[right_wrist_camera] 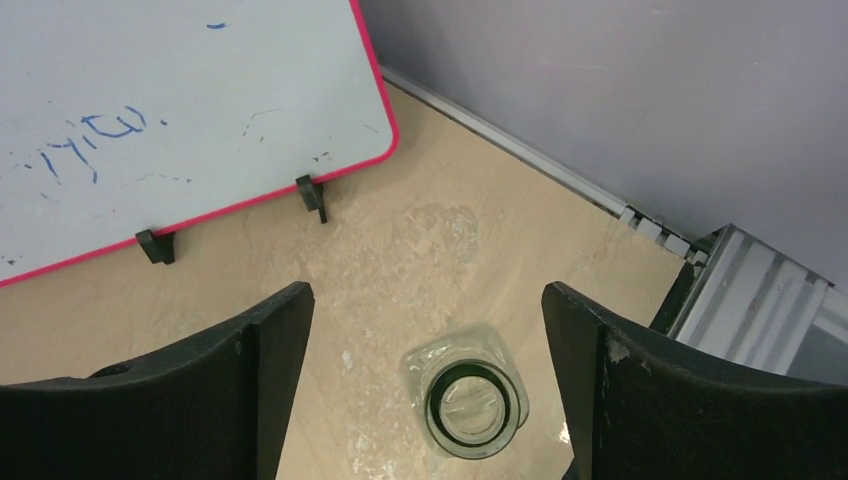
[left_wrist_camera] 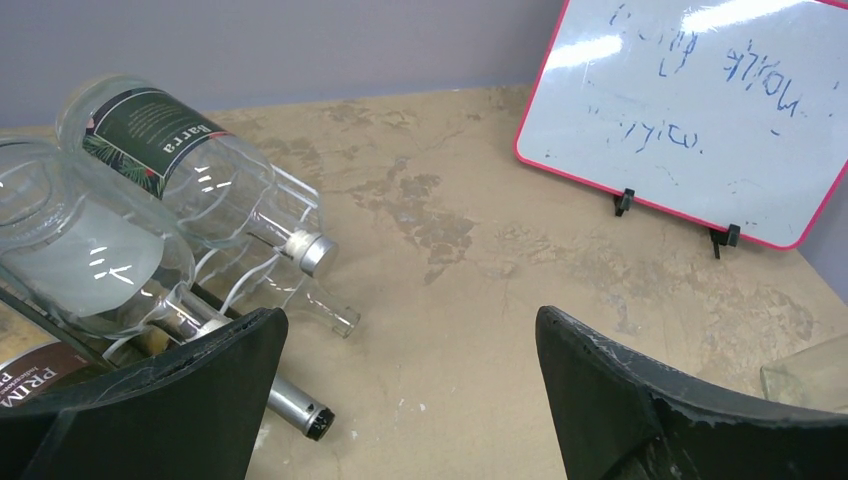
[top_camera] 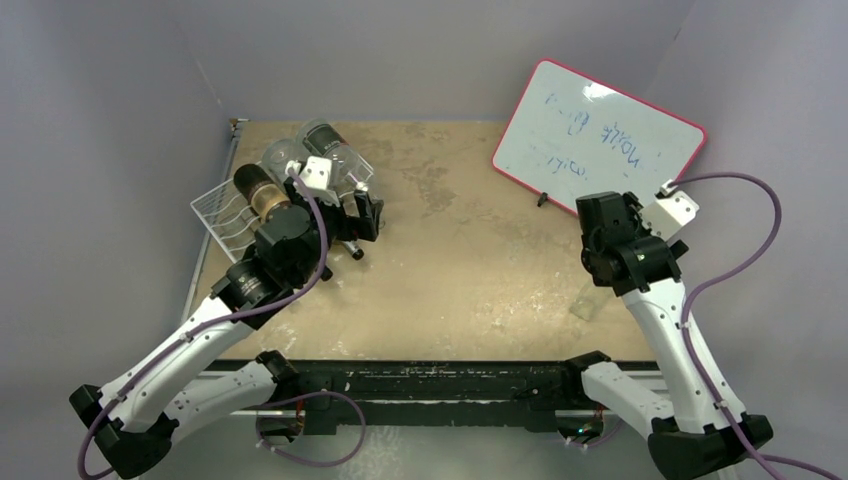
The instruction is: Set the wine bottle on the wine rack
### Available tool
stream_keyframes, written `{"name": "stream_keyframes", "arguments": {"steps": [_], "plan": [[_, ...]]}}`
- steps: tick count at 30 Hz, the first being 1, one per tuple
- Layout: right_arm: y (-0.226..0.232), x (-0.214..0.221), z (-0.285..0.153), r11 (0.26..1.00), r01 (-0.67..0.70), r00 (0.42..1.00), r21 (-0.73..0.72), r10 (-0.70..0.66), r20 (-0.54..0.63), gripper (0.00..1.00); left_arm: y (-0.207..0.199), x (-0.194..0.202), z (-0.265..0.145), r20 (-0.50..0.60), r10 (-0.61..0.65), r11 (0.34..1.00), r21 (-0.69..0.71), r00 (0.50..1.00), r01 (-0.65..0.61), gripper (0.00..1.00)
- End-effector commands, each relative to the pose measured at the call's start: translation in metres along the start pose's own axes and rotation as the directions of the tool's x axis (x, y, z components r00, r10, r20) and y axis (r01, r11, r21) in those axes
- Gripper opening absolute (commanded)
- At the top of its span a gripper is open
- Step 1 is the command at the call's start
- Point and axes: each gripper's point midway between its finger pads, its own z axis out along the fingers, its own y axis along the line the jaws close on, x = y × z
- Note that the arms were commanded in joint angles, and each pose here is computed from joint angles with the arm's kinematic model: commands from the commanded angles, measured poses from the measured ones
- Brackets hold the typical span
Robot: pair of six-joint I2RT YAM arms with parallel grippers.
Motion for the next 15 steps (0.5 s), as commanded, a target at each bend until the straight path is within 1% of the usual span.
{"name": "stream_keyframes", "arguments": {"steps": [1, 4, 7, 13, 15], "plan": [[0.0006, 0.0029, 0.0038, 0.999, -0.043, 0.999, 0.008, 0.042, 0.016, 0.85, -0.0107, -0.0253, -0.0003, 0.075, -0.060, 0.998, 0.041, 0.995, 0.057, 0.95], [0.0016, 0.0074, 0.0054, 0.999, -0.046, 0.999, 0.001, 0.046, 0.012, 0.82, -0.0118, -0.0252, 0.0010, 0.072, -0.060, 0.997, 0.043, 0.996, 0.057, 0.95], [0.0032, 0.0090, 0.0061, 0.999, -0.051, 0.999, -0.019, 0.052, 0.018, 0.77, -0.0125, -0.0257, 0.0023, 0.070, -0.056, 0.998, 0.043, 0.996, 0.053, 0.95], [0.0037, 0.0072, 0.0074, 0.997, -0.056, 0.997, -0.049, 0.059, 0.050, 0.60, -0.0124, -0.0277, 0.0037, 0.072, -0.048, 0.998, 0.039, 0.996, 0.046, 0.95], [0.0026, 0.0088, 0.0088, 0.998, -0.042, 0.998, -0.039, 0.044, 0.052, 0.59, -0.0127, -0.0275, 0.0041, 0.072, -0.048, 0.998, 0.039, 0.996, 0.046, 0.95]]}}
